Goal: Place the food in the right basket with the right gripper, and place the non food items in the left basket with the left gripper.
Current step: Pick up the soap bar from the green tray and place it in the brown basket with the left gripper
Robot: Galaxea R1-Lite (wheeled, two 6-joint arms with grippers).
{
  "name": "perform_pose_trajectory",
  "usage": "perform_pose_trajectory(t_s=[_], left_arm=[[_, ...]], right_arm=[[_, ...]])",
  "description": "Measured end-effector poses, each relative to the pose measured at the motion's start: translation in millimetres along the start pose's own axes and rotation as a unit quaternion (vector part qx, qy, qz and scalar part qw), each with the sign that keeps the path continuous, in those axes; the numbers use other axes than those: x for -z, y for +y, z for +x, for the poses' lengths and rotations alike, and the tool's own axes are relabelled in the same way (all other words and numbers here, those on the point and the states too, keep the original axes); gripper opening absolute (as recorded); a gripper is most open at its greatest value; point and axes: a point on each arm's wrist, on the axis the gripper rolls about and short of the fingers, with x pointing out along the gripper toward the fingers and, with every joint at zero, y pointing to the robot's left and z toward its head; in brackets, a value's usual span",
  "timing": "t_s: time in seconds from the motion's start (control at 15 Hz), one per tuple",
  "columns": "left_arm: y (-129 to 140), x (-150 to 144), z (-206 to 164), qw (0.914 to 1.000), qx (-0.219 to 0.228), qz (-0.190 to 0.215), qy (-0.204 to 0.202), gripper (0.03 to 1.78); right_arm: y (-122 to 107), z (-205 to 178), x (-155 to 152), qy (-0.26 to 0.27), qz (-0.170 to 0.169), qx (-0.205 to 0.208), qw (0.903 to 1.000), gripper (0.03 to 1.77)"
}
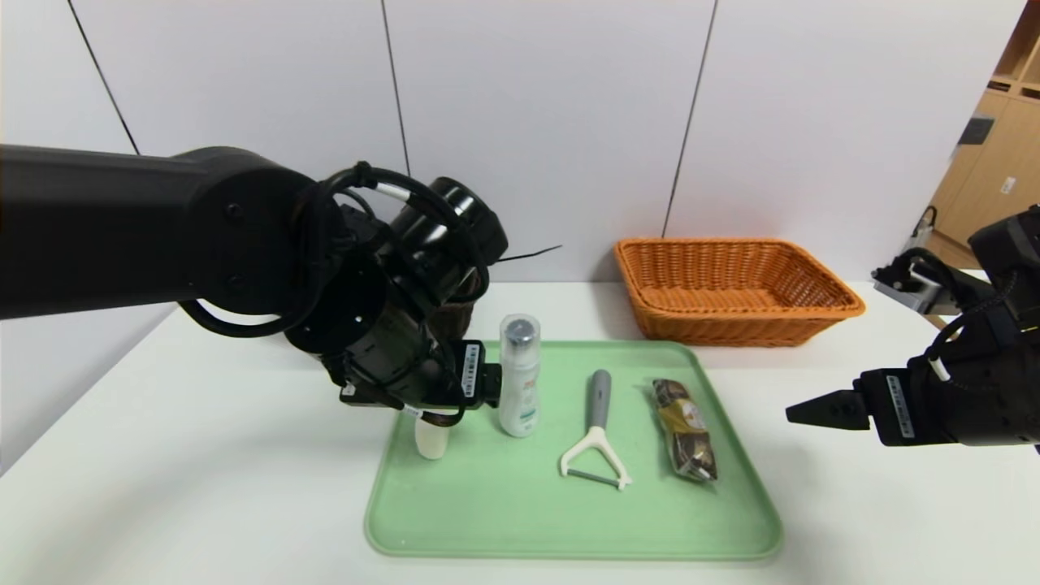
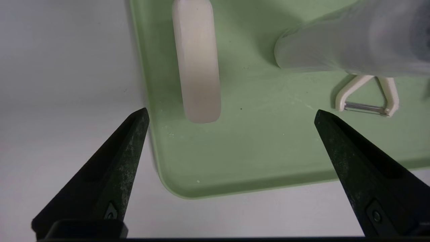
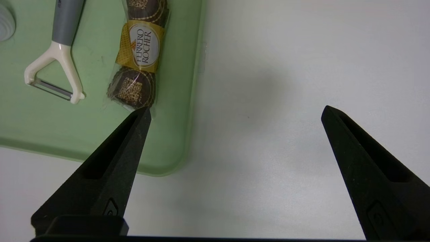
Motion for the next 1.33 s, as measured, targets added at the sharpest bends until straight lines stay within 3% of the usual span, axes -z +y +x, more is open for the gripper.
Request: perform_pose_trajectory(t_s=[0.6, 1.33], left_arm=[[-1, -2, 39, 0.9989, -0.034, 0.000, 0.031, 1.75], [3, -10, 67, 0.9983, -0.044, -0.018, 0.034, 1.75]], right_arm=[[-1, -1, 6, 0.004, 0.001, 0.002, 1.0000, 1.75], [-2, -4, 8, 0.001, 0.002, 0.003, 1.0000, 1.75]])
